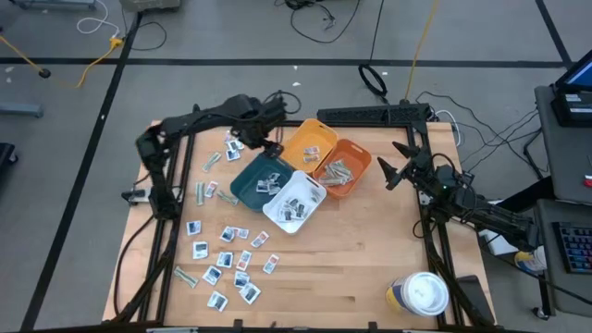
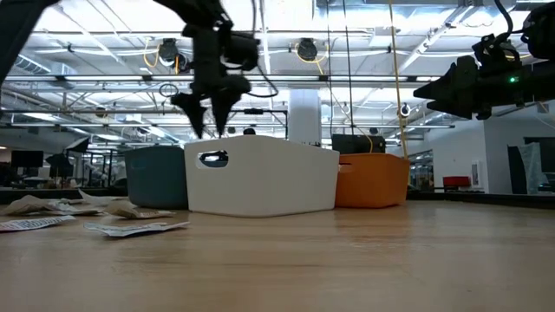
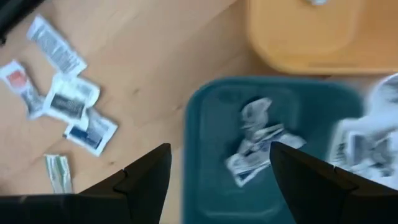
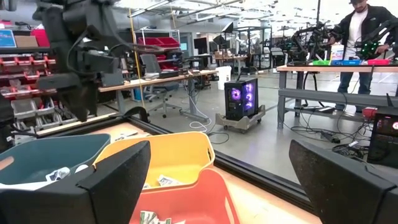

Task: Pick & Place First Aid Supplies
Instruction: Put the green bandage pack into the orange bin

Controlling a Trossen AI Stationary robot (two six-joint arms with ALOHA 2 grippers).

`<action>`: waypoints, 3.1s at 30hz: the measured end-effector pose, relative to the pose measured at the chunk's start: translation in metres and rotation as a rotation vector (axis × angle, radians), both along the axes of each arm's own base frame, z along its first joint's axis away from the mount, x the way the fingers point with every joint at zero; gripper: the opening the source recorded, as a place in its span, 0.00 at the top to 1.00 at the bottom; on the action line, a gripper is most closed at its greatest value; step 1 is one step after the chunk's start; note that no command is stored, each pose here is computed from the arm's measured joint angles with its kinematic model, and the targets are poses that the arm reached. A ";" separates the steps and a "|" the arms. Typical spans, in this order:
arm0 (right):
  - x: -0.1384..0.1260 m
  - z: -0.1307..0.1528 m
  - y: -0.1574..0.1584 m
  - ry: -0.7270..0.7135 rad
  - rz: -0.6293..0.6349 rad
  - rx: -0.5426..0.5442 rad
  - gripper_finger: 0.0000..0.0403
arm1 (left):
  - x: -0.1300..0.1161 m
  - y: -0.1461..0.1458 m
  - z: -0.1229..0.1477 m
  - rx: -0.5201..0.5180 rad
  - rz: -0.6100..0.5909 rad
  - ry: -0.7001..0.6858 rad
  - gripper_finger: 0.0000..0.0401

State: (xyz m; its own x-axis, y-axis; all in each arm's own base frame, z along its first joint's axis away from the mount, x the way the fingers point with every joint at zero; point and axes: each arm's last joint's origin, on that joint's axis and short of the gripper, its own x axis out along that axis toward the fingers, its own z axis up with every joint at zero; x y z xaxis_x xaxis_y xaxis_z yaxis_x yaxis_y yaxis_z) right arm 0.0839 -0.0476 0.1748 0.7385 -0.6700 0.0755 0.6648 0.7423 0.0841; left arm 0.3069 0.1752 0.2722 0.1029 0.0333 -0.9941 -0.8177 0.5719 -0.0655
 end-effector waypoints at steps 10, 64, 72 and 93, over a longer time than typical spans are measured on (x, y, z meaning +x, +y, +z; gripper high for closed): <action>0.000 0.000 0.000 0.000 0.000 0.000 0.06 | -0.090 0.001 -0.025 0.065 0.159 0.087 0.30; 0.000 0.000 0.000 0.000 0.000 0.000 0.06 | -0.146 0.017 -0.137 0.002 0.154 0.301 0.97; 0.000 0.000 0.000 0.001 0.000 0.000 0.06 | -0.147 0.015 -0.129 0.001 0.198 0.250 0.99; 0.000 0.000 0.000 0.000 0.000 0.000 0.06 | -0.143 -0.011 -0.014 0.004 0.254 0.120 1.00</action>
